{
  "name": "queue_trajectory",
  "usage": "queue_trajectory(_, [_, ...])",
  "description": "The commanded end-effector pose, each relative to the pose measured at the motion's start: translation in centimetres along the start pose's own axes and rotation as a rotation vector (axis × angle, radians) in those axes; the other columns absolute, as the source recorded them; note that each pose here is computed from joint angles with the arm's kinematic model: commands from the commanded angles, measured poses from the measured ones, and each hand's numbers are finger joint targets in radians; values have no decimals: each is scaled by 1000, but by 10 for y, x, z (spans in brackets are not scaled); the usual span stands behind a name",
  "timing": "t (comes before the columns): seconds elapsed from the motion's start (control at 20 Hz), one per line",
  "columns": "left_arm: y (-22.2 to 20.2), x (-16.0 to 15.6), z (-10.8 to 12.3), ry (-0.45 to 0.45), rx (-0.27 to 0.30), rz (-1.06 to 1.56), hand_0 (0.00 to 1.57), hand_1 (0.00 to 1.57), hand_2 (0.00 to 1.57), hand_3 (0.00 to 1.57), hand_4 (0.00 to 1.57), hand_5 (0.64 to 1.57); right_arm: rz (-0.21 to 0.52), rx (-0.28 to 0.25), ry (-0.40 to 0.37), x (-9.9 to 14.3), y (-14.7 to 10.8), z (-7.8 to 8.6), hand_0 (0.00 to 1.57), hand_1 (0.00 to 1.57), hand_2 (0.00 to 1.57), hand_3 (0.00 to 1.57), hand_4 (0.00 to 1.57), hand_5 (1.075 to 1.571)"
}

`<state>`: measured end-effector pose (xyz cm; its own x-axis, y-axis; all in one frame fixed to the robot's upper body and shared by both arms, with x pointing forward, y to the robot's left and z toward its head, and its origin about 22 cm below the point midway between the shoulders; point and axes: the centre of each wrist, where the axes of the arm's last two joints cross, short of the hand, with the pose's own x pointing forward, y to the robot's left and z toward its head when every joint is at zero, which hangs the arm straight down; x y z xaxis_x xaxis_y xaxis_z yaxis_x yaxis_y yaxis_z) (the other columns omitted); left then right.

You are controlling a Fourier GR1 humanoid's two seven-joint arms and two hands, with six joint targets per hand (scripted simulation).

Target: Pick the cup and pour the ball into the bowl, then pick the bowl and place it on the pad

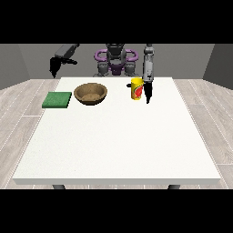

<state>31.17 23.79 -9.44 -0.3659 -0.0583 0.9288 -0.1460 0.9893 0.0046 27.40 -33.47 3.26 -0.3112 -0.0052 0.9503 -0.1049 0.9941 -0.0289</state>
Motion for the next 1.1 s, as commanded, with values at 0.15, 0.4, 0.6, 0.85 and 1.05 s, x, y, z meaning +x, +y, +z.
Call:
queue_trajectory(0.15, [-22,2,-16,-87,-30,-189,1018,1018,1101,888,1467,776,10,12,-67,9,-6,-22,0,0,0,0,0,1570])
queue_trajectory(0.4, [-11,-15,31,-93,10,-341,1323,1323,1571,1571,1468,1246,26,20,-72,22,-38,-11,0,0,0,0,0,1570])
queue_trajectory(0.6, [-12,-17,32,-34,-7,-367,1327,1327,1571,1571,1500,1245,21,1,-6,17,-40,1,0,0,0,0,0,1570])
queue_trajectory(0.85, [33,11,-24,13,-62,-660,1381,1381,1571,1571,1571,1341,16,-27,192,-9,-38,16,0,0,0,0,0,1569])
queue_trajectory(1.05, [66,48,-83,70,-114,-851,1450,1450,1571,1571,1571,1291,7,-57,251,-15,-43,16,0,0,0,0,0,1569])
